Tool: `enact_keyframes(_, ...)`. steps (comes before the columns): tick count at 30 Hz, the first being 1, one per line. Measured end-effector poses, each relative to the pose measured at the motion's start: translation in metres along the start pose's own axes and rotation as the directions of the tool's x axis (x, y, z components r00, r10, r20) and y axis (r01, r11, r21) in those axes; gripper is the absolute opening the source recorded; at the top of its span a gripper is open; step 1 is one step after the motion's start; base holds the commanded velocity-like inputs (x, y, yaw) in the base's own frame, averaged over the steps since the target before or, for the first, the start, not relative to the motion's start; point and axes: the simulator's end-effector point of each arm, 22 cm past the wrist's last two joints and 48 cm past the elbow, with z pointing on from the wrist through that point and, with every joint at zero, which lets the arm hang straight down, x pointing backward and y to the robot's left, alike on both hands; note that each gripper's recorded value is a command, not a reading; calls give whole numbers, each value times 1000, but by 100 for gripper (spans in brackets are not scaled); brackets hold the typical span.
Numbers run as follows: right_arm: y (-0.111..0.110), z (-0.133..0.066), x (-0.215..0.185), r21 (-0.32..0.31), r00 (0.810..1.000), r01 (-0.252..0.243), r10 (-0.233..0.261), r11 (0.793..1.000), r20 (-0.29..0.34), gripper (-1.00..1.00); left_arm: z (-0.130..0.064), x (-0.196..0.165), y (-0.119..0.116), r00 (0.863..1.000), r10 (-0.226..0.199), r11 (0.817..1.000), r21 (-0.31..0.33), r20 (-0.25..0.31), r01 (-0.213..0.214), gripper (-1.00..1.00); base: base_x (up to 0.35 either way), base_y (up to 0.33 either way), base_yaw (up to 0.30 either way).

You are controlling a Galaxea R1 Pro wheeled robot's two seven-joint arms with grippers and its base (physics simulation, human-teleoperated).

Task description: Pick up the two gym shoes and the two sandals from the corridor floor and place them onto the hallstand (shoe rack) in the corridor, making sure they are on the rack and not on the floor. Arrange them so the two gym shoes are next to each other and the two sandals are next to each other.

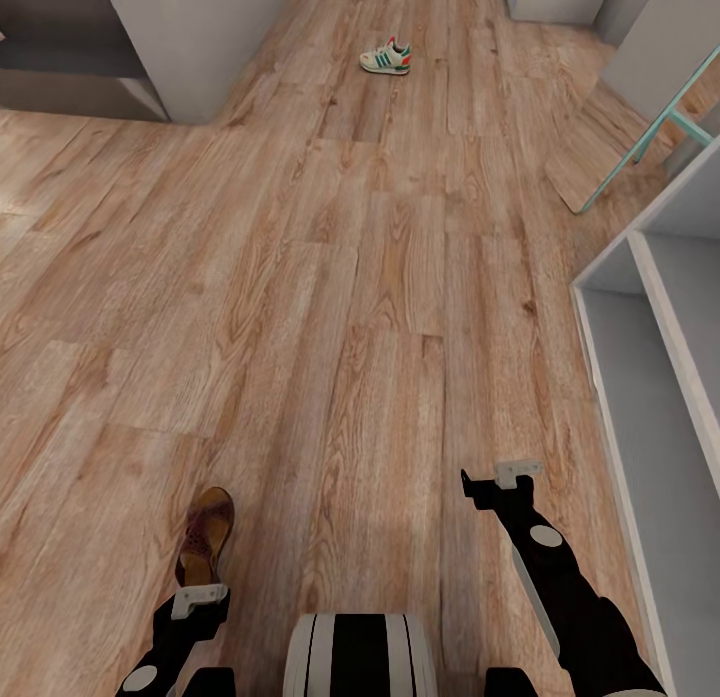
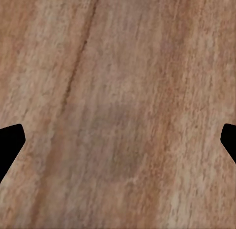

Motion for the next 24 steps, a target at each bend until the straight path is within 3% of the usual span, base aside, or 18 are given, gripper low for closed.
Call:
enact_keyframes(2, 0, 0, 0, 0, 1000, 0, 0, 1000, 0, 100, 0, 0, 0, 1000, 0, 1000, 0, 0, 0, 100, 1, 0, 0)
enact_keyframes(3, 0, 0, 0, 0, 1000, 0, 0, 1000, 0, 100, 0, 0, 0, 1000, 0, 1000, 0, 0, 0, -100, 0, 0, 0)
enact_keyframes(24, 0, 0, 0, 0, 1000, 0, 0, 1000, -1, 100, 0, -1, 1, 1000, -4, 1000, -3, 2, 4, -100, 0, 0, 0)
